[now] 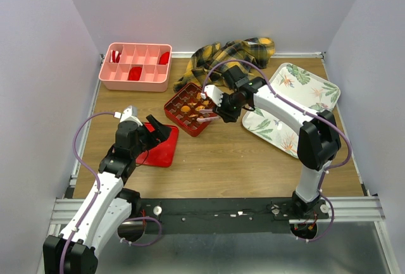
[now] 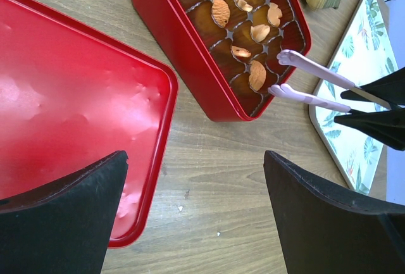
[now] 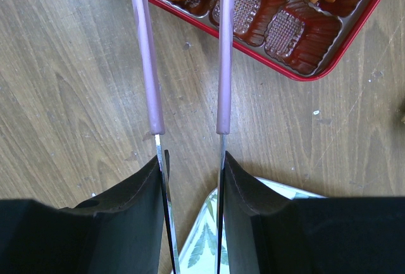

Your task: Pack the cookies

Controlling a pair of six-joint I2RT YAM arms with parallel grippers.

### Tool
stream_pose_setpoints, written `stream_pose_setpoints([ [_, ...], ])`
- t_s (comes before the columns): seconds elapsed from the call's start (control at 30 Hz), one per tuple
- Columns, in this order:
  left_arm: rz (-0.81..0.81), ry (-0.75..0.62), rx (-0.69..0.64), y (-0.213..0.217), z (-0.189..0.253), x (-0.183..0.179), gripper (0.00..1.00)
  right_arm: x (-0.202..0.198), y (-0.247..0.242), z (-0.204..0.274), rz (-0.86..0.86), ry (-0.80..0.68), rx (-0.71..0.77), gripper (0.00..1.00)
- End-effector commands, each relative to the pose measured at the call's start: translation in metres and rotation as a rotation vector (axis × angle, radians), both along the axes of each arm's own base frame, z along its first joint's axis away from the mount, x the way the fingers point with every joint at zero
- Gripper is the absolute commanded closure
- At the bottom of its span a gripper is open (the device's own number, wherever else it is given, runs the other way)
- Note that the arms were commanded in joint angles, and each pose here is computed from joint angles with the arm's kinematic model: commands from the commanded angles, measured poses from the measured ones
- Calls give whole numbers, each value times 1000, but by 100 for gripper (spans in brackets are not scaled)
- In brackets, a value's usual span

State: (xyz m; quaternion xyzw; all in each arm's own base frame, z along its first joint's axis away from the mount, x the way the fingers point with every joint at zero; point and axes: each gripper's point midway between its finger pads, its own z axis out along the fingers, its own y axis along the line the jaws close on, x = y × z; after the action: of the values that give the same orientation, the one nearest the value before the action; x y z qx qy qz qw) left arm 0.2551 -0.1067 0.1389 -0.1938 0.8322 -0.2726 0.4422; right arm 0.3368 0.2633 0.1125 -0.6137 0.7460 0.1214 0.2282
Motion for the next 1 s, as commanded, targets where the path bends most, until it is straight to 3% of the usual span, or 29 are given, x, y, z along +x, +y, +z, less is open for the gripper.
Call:
stream_pose_setpoints([
  [0.0, 21, -11, 15, 6, 5, 1, 1, 0, 10, 20, -15, 2, 38, 56],
  [0.33, 18, -10, 21, 6, 7, 1, 1, -8, 14, 53, -76, 24, 142, 58],
  [0.57, 15, -5, 19, 5, 7, 1, 1, -9, -13, 62, -175, 74, 207, 59],
  [0.97, 22, 2, 22, 7, 9, -1, 1, -39, -62, 42, -311, 149, 285, 59],
])
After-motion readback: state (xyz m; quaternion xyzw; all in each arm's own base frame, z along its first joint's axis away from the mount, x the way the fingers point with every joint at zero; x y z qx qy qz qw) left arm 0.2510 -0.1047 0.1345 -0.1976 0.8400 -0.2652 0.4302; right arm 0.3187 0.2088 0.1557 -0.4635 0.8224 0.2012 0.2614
